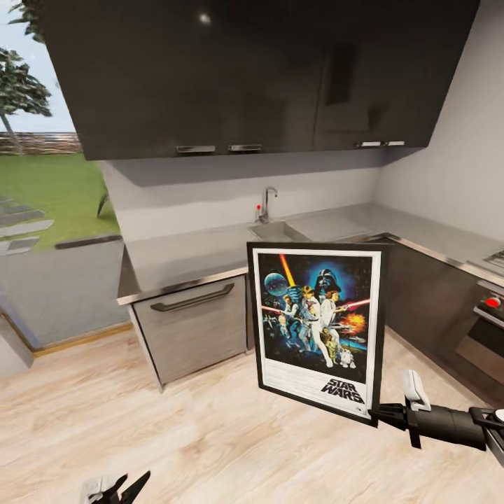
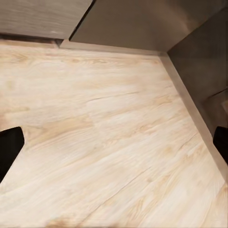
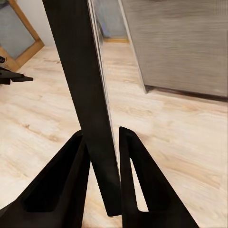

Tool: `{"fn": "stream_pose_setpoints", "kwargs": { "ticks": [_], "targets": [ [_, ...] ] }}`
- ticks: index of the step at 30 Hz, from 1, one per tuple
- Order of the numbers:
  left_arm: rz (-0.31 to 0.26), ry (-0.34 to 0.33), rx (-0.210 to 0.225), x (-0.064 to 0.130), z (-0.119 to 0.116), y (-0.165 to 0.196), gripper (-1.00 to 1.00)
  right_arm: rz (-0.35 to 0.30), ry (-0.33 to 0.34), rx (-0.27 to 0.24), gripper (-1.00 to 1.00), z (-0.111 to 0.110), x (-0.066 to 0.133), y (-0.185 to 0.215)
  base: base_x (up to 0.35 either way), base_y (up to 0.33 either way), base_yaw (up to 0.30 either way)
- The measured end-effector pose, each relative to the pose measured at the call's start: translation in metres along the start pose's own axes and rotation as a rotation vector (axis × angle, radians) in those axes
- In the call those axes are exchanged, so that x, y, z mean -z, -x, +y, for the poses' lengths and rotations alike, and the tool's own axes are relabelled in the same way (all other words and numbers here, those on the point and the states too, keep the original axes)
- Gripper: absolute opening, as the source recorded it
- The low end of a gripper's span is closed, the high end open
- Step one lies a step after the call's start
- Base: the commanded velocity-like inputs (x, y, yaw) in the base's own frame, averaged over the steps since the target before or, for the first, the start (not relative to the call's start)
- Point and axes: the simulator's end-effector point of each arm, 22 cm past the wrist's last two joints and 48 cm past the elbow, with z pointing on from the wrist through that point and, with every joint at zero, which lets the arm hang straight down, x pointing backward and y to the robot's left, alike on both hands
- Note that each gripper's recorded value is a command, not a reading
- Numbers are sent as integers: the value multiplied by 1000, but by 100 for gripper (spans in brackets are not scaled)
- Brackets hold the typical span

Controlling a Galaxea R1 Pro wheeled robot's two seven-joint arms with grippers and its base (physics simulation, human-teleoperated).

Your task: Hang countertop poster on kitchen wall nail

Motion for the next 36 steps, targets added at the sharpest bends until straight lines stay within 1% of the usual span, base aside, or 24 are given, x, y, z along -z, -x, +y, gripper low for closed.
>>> {"fn": "stream_pose_setpoints", "kwargs": {
  "ticks": [36],
  "targets": [
    [0,0,0,0,0,0,100,0,0,-1,-100,0,0,0,-122,288,288]
  ]
}}
